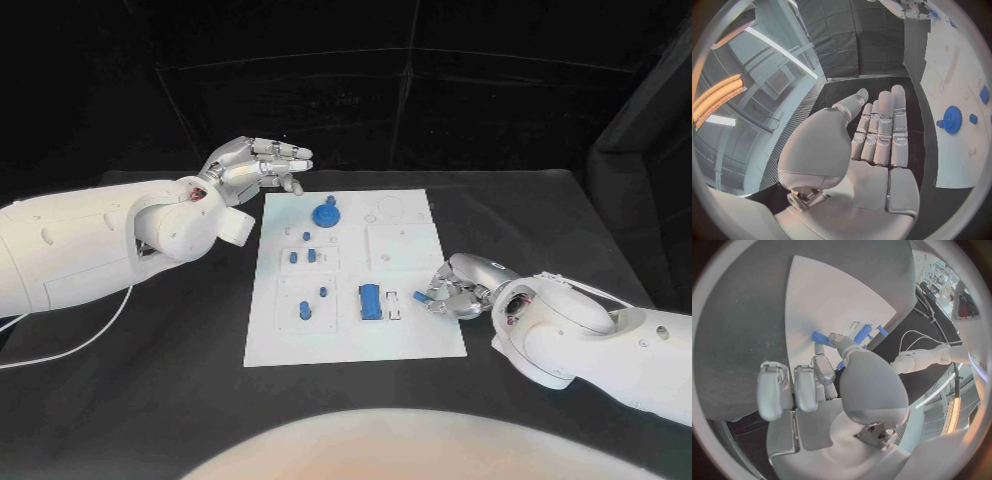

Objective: Assemble the parts on the task board

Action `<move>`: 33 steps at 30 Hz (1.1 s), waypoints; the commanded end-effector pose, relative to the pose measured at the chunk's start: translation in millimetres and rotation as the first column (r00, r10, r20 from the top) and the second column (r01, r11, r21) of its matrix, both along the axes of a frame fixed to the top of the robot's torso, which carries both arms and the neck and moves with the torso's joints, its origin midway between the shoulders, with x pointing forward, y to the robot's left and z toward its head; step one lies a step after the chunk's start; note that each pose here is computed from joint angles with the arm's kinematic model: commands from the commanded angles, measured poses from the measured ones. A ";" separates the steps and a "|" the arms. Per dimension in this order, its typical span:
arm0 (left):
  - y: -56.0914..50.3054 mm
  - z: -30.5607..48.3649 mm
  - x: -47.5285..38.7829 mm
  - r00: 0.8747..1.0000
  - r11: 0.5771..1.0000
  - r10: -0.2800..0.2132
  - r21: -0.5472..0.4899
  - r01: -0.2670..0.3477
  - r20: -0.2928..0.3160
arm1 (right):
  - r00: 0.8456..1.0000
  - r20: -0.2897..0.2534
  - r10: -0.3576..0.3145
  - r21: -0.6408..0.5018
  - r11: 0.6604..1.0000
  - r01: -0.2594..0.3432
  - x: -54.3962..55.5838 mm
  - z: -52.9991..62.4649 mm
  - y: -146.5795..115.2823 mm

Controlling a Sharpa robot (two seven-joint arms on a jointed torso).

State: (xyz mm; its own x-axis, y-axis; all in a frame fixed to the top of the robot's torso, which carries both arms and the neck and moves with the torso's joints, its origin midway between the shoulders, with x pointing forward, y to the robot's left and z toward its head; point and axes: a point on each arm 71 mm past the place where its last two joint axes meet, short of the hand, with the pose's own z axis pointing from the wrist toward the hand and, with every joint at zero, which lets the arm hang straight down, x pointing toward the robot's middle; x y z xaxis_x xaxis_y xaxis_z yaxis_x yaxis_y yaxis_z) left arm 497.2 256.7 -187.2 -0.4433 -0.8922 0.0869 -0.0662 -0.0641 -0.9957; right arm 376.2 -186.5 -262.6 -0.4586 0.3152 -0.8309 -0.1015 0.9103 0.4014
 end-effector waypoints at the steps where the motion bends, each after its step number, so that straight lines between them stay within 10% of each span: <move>1: -1.6 1.4 -0.4 1.000 1.000 -0.011 -0.011 0.011 0.003 | 0.999 0.000 -0.037 0.100 0.994 0.036 -0.3 3.8 3.8; 33: -3.7 1.3 -0.5 1.000 1.000 -0.016 -0.012 0.016 0.001 | 0.986 -0.162 -0.024 0.116 0.992 0.043 2.1 -10.3 34.8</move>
State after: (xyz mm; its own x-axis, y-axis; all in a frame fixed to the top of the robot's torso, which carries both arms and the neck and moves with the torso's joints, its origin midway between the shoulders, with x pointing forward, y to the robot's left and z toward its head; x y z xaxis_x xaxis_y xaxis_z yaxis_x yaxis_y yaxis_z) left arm 496.9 254.7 -187.1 -0.4474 -0.8899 0.0886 -0.0674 -0.0652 -0.9956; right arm 378.9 -152.0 -272.0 -0.5515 0.4378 -0.7100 -0.0031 0.8501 0.5266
